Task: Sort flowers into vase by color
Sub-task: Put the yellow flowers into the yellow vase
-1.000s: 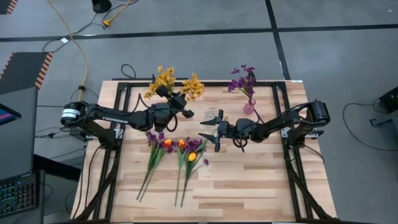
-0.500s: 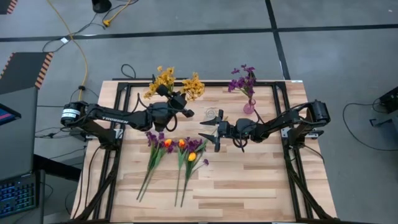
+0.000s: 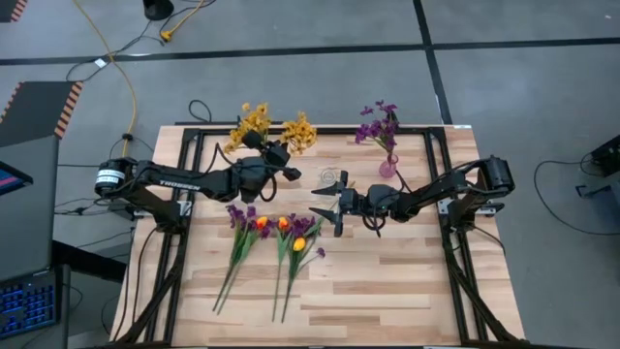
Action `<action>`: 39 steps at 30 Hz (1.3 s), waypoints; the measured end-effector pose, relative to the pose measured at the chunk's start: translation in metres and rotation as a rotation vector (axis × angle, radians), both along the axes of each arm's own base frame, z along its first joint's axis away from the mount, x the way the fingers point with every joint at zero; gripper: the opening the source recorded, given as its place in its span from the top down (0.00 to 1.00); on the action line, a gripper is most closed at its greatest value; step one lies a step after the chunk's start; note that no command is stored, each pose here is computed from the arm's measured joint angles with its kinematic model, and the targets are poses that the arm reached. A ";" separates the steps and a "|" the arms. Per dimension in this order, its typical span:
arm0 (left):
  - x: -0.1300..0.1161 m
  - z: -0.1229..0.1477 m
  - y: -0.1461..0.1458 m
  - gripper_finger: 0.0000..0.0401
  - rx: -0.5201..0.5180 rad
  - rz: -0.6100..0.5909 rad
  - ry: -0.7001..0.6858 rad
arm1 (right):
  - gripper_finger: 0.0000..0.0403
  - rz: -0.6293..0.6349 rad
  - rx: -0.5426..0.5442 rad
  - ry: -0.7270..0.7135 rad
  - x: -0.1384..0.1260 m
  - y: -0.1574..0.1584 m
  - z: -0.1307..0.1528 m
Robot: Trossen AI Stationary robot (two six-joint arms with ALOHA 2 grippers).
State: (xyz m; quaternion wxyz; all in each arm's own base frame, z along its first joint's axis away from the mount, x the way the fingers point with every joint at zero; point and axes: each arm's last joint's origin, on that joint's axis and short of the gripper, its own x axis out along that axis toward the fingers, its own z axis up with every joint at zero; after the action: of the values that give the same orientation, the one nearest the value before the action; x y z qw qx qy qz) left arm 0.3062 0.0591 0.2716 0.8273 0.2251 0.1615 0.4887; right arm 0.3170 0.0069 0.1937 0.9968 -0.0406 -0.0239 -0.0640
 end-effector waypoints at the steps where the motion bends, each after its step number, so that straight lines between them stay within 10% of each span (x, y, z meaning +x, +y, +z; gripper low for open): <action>1: 0.000 0.000 0.000 1.00 -0.002 0.002 0.001 | 0.37 0.000 0.000 0.000 0.000 0.000 0.000; 18: -0.006 -0.014 0.000 1.00 -0.050 0.048 -0.053 | 0.37 0.000 0.000 -0.002 0.000 0.000 0.000; 39: -0.020 0.036 -0.030 1.00 0.067 -0.047 -0.236 | 0.37 -0.012 0.022 -0.028 0.004 -0.004 0.006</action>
State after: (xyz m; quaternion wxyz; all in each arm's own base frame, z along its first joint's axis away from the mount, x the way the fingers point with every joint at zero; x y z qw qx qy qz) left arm 0.2864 0.0296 0.3075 0.8438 0.1973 0.0410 0.4973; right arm 0.3207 0.0028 0.2001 0.9964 -0.0289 -0.0370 -0.0706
